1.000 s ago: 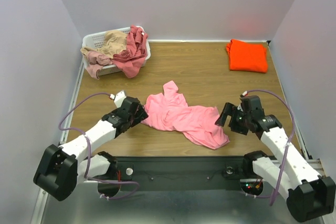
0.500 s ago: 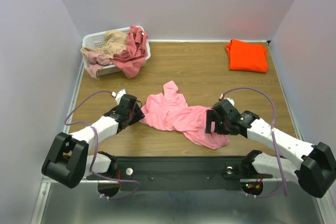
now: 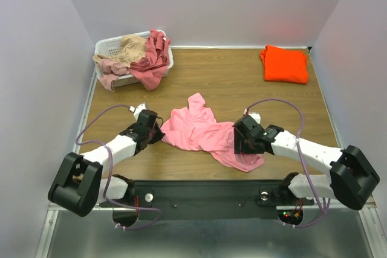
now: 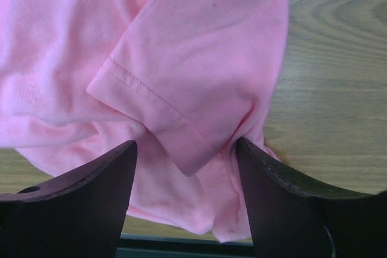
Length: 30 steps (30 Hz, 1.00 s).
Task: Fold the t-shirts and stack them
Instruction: Flatten the tshirt out
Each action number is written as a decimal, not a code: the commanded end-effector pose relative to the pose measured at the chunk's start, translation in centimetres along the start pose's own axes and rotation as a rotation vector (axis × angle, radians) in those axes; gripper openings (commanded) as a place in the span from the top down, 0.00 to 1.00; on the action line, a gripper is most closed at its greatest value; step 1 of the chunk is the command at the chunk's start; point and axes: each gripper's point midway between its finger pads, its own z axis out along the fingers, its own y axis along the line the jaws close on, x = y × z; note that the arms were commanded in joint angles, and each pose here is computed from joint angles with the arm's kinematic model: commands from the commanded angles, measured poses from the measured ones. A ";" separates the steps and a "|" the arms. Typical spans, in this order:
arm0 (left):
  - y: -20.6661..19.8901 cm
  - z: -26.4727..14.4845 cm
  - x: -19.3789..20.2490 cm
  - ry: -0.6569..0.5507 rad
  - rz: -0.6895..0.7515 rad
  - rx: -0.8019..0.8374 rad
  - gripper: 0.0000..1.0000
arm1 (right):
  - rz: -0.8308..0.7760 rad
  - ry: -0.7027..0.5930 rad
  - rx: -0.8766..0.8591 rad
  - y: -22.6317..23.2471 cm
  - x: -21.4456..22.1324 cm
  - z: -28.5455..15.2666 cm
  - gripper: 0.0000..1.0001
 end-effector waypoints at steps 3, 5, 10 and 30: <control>0.1 -1.7 -1.0 -0.076 -0.002 0.041 1.00 | 0.039 -0.096 -0.006 1.6 -2.8 0.2 0.39; 0.0 -2.2 -1.2 -0.096 -0.005 0.062 1.00 | 0.045 -0.100 -0.002 1.6 -2.8 0.3 0.53; -0.3 -2.8 -1.4 -0.117 -0.009 0.094 1.00 | 0.048 -0.090 0.011 1.2 -2.4 0.6 0.61; -3.4 -6.7 -4.2 -0.196 -0.003 0.234 1.00 | 0.095 -0.326 -0.015 0.9 -7.8 -4.1 1.00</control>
